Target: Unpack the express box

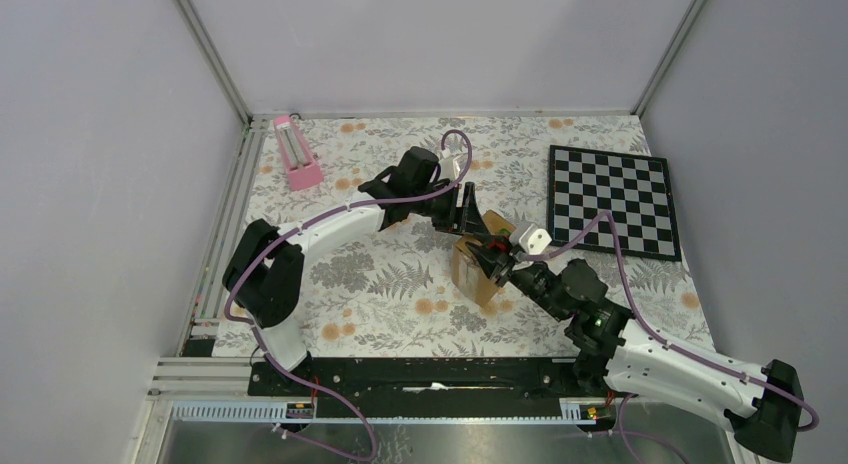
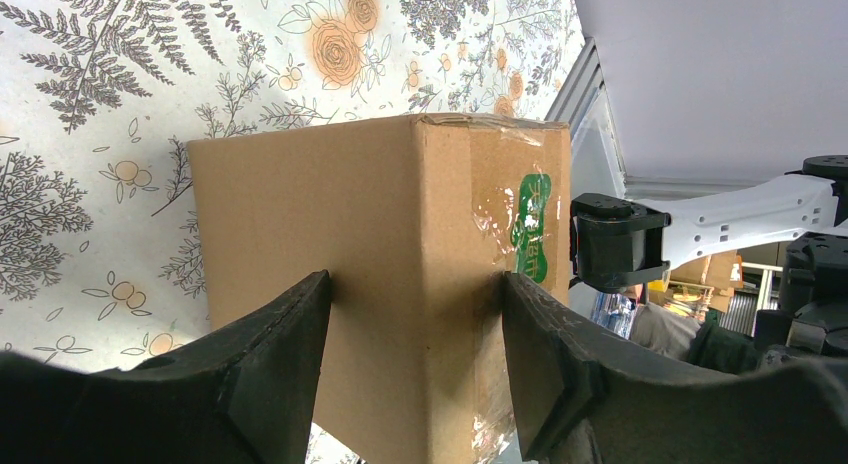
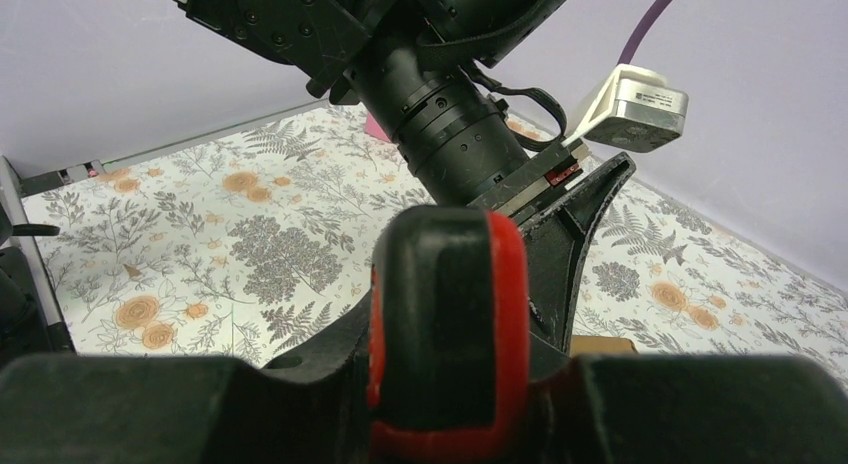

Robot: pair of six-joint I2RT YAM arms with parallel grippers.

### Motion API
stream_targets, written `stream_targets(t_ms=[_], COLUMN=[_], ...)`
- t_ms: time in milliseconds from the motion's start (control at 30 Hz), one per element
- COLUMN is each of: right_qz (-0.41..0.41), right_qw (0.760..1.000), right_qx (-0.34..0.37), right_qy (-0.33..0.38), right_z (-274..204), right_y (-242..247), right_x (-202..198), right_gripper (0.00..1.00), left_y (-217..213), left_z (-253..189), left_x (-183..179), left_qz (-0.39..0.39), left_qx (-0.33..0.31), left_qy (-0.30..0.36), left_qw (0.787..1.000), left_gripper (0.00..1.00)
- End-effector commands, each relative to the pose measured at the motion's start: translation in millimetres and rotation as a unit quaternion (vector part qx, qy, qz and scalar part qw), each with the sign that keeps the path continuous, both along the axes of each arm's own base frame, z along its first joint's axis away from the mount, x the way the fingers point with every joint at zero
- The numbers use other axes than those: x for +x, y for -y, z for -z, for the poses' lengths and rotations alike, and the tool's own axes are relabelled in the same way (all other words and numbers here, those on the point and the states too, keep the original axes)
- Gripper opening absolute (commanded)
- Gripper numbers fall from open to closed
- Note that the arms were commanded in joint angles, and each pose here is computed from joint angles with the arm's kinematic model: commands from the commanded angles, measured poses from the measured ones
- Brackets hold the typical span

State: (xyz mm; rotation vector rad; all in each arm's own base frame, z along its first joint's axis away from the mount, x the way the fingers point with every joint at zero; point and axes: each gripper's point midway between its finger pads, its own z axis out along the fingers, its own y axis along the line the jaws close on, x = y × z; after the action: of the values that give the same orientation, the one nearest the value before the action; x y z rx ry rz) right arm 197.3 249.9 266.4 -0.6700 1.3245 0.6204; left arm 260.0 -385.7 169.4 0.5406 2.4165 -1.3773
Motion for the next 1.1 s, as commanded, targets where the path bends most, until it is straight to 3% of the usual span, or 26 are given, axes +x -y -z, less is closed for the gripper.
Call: stream_targets(t_ms=[0, 1067], right_qz=[0.020, 0.027], right_qw=[0.999, 0.999], right_qx=[0.025, 0.017], right_qy=[0.010, -0.022], right_z=[-6, 34], right_y=[8, 3], right_x=[2, 7], right_gripper=[0.00, 0.00], left_y=[-31, -27], left_z=[78, 77], left_x=[-6, -8], left_qz=[-0.020, -0.016], left_qx=[0.127, 0.121], left_qy=[-0.035, -0.042], left_qw=[0.991, 0.992], left_gripper=[0.59, 0.58])
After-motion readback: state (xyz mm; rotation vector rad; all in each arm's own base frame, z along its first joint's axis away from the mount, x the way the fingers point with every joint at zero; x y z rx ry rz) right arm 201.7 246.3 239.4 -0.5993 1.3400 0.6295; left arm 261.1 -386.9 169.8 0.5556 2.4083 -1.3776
